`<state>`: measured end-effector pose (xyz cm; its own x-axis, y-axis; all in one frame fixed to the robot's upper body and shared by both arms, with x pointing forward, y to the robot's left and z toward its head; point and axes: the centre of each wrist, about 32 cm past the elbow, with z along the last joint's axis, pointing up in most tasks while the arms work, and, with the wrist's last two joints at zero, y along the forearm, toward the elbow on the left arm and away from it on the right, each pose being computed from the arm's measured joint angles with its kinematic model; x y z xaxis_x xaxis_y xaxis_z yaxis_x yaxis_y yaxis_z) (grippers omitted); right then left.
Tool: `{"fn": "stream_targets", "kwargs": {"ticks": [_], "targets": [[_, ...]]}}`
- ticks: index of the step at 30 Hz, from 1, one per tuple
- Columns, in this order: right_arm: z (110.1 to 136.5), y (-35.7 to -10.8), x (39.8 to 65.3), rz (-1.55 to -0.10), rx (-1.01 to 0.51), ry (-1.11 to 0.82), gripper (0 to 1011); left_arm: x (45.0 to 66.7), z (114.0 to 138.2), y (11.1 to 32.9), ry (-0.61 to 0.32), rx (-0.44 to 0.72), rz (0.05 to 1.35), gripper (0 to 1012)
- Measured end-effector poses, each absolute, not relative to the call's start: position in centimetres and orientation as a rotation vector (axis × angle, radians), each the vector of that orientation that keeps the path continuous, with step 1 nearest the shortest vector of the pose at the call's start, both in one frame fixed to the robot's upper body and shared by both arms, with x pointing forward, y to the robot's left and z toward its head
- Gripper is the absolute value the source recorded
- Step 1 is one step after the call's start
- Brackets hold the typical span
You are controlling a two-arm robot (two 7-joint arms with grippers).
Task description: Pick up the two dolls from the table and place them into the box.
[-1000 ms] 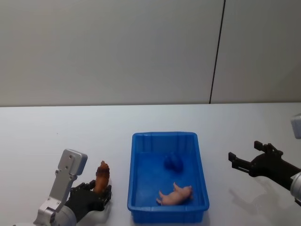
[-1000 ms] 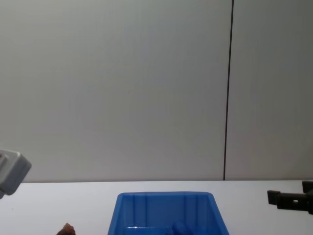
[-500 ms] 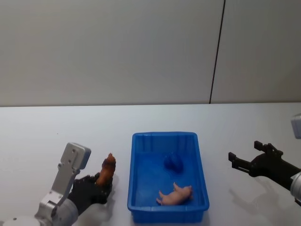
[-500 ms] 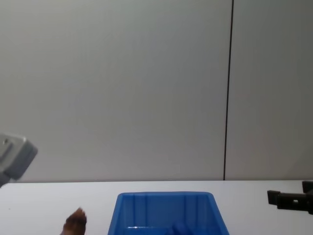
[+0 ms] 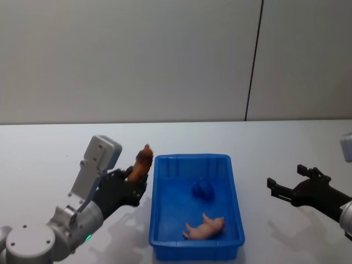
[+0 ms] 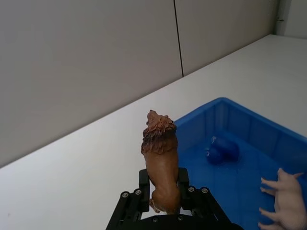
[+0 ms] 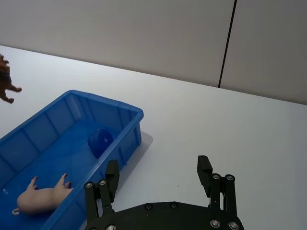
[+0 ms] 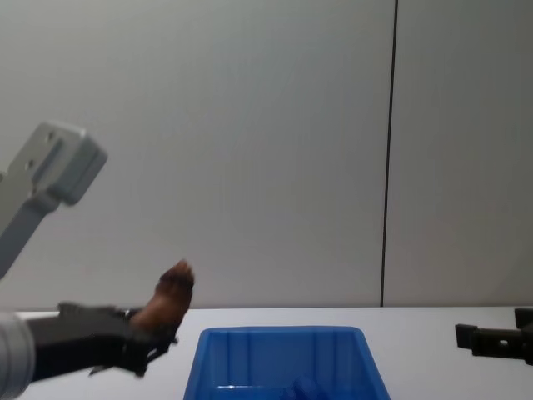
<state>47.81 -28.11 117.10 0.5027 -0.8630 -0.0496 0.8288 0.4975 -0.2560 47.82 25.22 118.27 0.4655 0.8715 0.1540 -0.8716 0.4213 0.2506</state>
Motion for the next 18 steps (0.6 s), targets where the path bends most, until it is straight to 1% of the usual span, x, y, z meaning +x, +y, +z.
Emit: {"fn": "stream_targets", "kwargs": {"ticks": [10, 13, 14, 15, 17, 18], "targets": [[117.1, -28.1, 47.8, -1.031, -0.209, 0.180, 1001, 48.9, 120.0, 23.6, -0.067, 0.280, 1.027, 349], [117.1, -28.1, 47.8, -1.031, -0.209, 0.180, 1001, 49.2, 120.3, 23.2, -0.076, 0.270, 1.010, 419], [117.1, -28.1, 47.8, -1.031, -0.209, 0.180, 1001, 49.2, 120.4, 23.0, -0.079, 0.267, 1.004, 419], [117.1, -28.1, 47.8, -1.031, -0.209, 0.180, 1001, 49.3, 120.4, 22.9, -0.081, 0.266, 1.001, 476], [117.1, -28.1, 47.8, -1.031, -0.209, 0.180, 1001, 49.4, 120.5, 22.8, -0.084, 0.262, 0.996, 522], [117.1, -28.1, 47.8, -1.031, -0.209, 0.180, 1001, 49.5, 120.5, 22.6, -0.087, 0.259, 0.992, 582]]}}
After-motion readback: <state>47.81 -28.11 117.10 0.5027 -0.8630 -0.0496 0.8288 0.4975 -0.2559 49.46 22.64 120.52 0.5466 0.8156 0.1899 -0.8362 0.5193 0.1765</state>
